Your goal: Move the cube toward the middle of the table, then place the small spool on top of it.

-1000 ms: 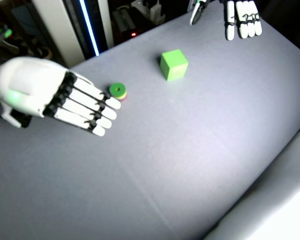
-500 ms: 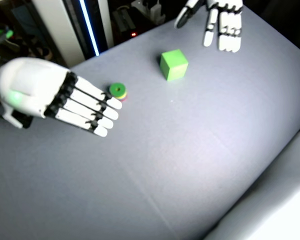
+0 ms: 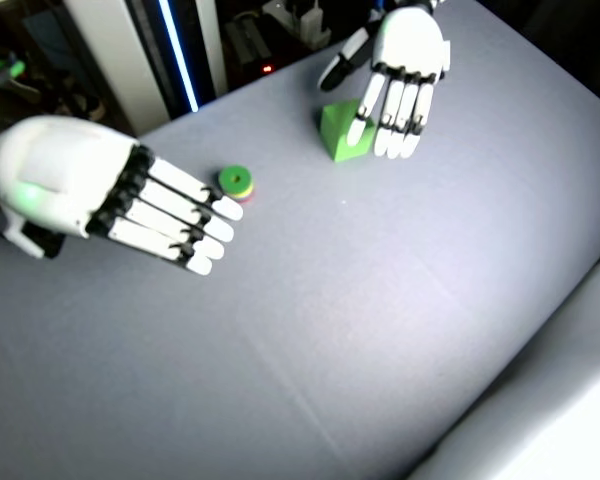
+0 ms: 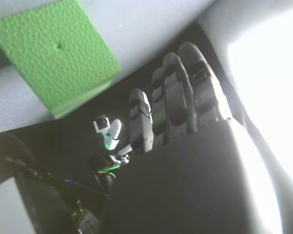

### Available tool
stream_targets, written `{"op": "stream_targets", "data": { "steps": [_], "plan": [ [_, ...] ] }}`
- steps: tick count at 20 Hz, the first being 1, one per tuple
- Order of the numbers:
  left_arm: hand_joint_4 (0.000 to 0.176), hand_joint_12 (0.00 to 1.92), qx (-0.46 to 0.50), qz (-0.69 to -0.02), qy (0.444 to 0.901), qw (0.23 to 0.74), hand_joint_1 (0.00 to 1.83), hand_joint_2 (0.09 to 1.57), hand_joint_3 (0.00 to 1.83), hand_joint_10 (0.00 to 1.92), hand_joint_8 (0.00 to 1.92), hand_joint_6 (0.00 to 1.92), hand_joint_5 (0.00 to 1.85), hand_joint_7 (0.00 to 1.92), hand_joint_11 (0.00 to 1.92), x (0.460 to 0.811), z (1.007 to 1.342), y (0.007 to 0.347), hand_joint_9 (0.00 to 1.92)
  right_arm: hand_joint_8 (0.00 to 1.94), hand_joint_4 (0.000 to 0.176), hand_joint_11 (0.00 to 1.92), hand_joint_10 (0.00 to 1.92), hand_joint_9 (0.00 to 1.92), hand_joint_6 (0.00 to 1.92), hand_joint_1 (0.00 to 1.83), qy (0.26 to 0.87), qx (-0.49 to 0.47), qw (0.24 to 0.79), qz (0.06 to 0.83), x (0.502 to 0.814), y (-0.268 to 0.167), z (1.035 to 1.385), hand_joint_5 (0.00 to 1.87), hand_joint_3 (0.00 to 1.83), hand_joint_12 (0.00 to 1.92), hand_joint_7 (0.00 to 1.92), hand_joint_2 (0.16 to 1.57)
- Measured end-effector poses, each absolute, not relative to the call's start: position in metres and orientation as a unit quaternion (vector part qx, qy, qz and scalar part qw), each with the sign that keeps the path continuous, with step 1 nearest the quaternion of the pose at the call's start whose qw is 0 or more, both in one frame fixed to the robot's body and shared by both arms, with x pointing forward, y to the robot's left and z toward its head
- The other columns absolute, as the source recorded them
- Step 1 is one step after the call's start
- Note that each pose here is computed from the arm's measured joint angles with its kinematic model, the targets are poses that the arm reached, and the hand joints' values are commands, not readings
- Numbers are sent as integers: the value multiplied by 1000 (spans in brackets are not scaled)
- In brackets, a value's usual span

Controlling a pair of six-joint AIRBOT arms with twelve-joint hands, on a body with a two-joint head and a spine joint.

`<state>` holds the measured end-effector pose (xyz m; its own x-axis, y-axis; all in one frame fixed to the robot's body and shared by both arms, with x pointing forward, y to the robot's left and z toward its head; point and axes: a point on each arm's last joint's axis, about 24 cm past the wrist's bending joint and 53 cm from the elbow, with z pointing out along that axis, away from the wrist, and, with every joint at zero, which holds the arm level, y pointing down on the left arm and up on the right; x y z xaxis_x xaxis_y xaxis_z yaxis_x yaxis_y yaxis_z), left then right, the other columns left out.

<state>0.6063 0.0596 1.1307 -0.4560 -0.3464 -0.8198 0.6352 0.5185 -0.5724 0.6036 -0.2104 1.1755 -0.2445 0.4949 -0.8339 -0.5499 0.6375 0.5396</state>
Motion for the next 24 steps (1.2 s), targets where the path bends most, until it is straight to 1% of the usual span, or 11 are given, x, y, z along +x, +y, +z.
{"op": "stream_targets", "data": {
  "steps": [4,5,6,7,8,9,10,14,16,22,24],
  "plan": [
    [94,900,104,-472,719,500,786,849,4,32,10,7,445,440,206,611,1118,52,566,0,0,348,0,636,2,619,664,-20,615,425,604,-211,1176,545,1,696,619,1383],
    [68,953,106,-468,720,502,872,902,4,33,8,5,500,513,232,613,1118,52,636,0,0,320,0,614,0,608,664,-20,615,425,604,-211,1176,538,2,691,608,1384],
    [0,1137,110,-465,719,505,1013,1042,11,90,31,11,630,701,323,614,1119,51,796,2,0,317,2,616,1,627,664,-20,615,425,604,-211,1176,540,0,701,613,1383],
    [0,1262,111,-464,718,507,1262,1138,8,164,967,11,745,820,386,615,1121,51,900,2,0,318,2,616,3,632,664,-20,615,425,604,-211,1176,545,0,705,615,1381],
    [0,1411,110,-464,715,511,1239,1175,1,793,1181,929,813,839,561,618,1124,51,934,5,0,322,5,624,5,635,664,-19,615,425,604,-211,1176,550,0,705,621,1379],
    [0,1549,104,-466,712,514,1224,1204,3,1291,1303,1186,785,802,814,620,1128,52,938,3,0,321,3,620,4,638,664,-19,615,425,604,-211,1176,550,0,705,619,1379],
    [0,1535,102,-466,710,517,1226,1221,0,1336,1505,1022,795,787,832,622,1131,53,879,1,0,304,0,611,0,625,664,-19,615,425,604,-211,1176,540,1,700,614,1383],
    [0,1244,91,-464,687,552,1251,1152,1,786,1254,932,878,949,803,646,1162,65,982,3,0,339,5,638,4,714,664,-19,615,425,604,-211,1176,567,0,708,637,1372],
    [0,1002,85,-466,671,571,1353,1179,1,1340,1158,1234,771,832,640,658,1182,68,836,1,0,355,1,636,1,686,665,-19,615,425,604,-211,1175,573,0,670,640,1367],
    [0,1374,61,-479,645,592,1254,1161,0,1121,1389,765,937,888,671,693,1210,50,832,1,0,352,0,643,3,731,662,-17,615,429,606,-208,1174,592,0,665,654,1363],
    [0,1295,54,-482,648,587,1381,1099,2,1323,1022,558,1064,1011,702,701,1207,40,905,10,0,358,7,664,8,788,661,-19,616,429,606,-209,1174,615,0,672,685,1355]
  ]
}}
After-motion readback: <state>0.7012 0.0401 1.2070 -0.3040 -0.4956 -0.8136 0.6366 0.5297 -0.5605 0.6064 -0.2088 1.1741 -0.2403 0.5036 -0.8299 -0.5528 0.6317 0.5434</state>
